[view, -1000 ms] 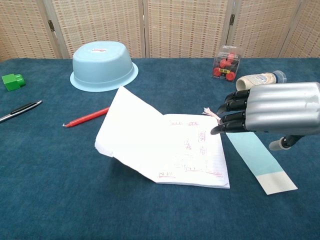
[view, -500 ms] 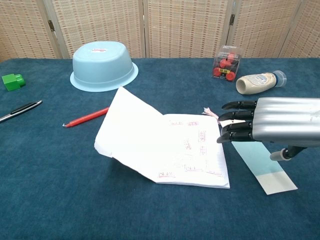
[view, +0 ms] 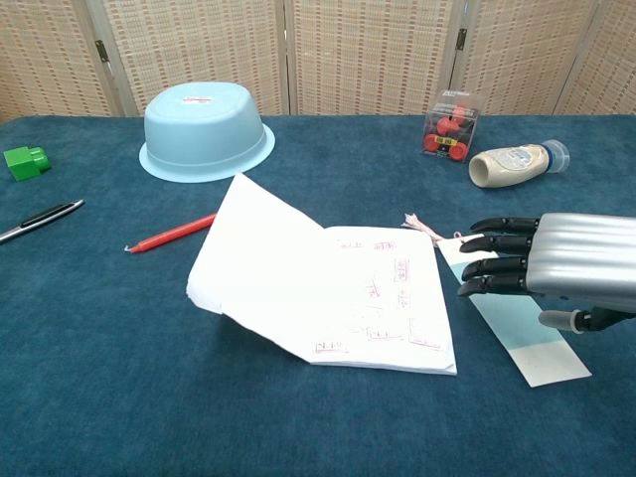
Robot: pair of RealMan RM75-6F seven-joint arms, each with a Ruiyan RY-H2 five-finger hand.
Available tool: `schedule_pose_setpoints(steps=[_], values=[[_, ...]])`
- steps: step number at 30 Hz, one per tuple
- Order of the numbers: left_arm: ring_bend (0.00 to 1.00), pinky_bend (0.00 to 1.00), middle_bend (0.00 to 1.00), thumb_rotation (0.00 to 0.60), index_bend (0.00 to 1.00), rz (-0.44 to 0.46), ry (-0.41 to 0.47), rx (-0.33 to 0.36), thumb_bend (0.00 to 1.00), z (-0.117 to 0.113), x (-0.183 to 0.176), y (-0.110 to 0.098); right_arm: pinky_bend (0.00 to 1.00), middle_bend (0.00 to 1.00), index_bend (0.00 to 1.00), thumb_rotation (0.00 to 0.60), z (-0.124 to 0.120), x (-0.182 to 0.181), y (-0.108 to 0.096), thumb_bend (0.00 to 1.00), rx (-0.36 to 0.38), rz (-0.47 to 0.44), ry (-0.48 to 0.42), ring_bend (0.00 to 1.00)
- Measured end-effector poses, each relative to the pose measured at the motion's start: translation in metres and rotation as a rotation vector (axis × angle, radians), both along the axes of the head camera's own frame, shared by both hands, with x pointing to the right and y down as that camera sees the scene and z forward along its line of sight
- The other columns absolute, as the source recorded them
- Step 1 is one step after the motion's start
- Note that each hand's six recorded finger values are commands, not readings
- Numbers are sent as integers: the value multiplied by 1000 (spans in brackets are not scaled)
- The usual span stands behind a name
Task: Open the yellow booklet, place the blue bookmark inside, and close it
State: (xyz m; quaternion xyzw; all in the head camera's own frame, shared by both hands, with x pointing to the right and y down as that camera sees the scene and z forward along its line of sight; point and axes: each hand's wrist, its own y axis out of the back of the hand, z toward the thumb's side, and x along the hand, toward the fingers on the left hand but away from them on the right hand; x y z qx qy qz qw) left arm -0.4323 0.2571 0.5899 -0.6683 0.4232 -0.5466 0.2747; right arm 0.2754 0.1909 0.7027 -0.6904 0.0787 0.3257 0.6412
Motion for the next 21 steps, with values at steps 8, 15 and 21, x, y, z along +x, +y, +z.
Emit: schedule_pose_setpoints(steps=[8, 15, 21], values=[[94, 168, 40, 600, 118, 4, 1, -1, 232, 0, 1, 0, 52, 175, 214, 600, 5, 4, 1, 547, -30, 74, 8, 50], [95, 168, 41, 600, 118, 3, 0, -5, 232, 1, 0, 1, 25, 152, 297, 600, 10, 5, 1, 638, -47, 121, 17, 31], [94, 168, 40, 600, 118, 1, 0, -3, 232, 1, -1, 1, 22, 141, 299, 600, 15, 2, 2, 646, -57, 147, 17, 30]])
